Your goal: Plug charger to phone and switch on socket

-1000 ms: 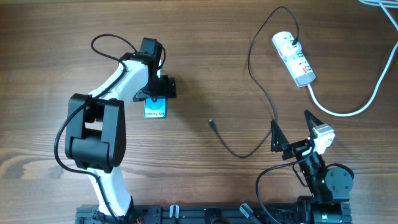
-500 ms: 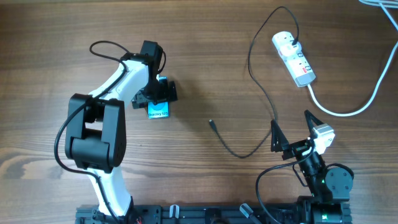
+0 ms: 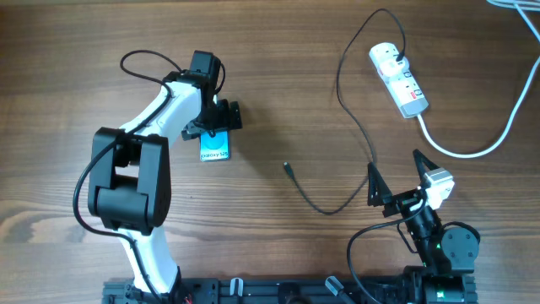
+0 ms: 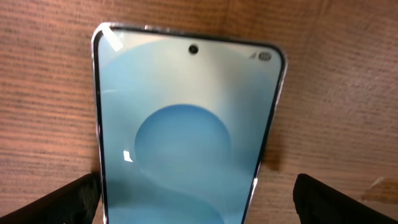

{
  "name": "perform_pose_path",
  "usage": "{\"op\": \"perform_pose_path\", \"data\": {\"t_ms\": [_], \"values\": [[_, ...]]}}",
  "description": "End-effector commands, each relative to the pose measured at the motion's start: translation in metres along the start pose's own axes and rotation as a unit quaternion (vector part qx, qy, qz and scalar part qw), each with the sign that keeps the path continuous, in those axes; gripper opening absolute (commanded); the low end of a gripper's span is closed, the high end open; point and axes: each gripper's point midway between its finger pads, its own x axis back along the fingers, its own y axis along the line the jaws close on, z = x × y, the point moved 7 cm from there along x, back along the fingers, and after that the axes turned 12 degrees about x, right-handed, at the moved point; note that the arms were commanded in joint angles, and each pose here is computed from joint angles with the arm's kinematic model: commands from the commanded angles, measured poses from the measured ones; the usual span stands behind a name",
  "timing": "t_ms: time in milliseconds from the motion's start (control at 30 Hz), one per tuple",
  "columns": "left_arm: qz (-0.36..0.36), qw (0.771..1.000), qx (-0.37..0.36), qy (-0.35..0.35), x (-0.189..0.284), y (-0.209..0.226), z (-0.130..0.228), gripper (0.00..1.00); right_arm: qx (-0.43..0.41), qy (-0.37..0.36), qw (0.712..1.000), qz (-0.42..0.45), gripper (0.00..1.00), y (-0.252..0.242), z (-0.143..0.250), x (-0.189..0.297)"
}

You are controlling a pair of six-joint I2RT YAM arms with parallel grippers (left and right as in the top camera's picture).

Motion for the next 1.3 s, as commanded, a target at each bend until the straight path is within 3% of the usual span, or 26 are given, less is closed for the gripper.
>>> {"op": "perform_pose_path", "data": {"t_ms": [0,367,567,700,867,967,1100,1200,1267], "values": [[0.013,1.0,0.004,0.015,-0.011,0.0,0.004,1.0,-0.002,-0.004,1.0,-0.002,1.0,0.001,-0.001,0.0],[0.02,1.0,0.003,-0.003,-0.011,-0.003,-0.001,1.0,-0.004,-0.005,1.0,-0.003,1.0,0.001,-0.001,0.0],[0.018,1.0,0.002,-0.026,-0.01,-0.004,-0.008,1.0,-0.186,-0.003,0.982,-0.014,1.0,0.003,-0.001,0.0],[0.011,1.0,0.003,-0.016,-0.011,-0.002,-0.005,1.0,-0.185,0.011,0.981,-0.053,1.0,0.011,0.001,-0.001],[0.007,1.0,0.003,-0.009,-0.011,-0.001,-0.002,1.0,-0.149,0.06,0.982,-0.094,1.0,0.018,-0.002,-0.004],[0.008,1.0,0.003,-0.011,-0.011,-0.001,-0.003,1.0,-0.107,0.085,0.986,-0.097,1.0,0.012,-0.042,-0.013],[0.008,1.0,0.003,-0.011,-0.011,-0.001,-0.003,1.0,-0.121,0.133,0.979,-0.102,1.0,0.002,-0.085,-0.032],[0.008,1.0,0.003,-0.011,-0.011,-0.001,-0.003,1.0,-0.144,0.192,0.965,-0.104,1.0,-0.006,-0.101,-0.054],[0.008,1.0,0.002,-0.012,-0.011,-0.001,-0.003,1.0,-0.179,0.276,0.939,-0.104,1.0,-0.012,-0.089,-0.073]]}}
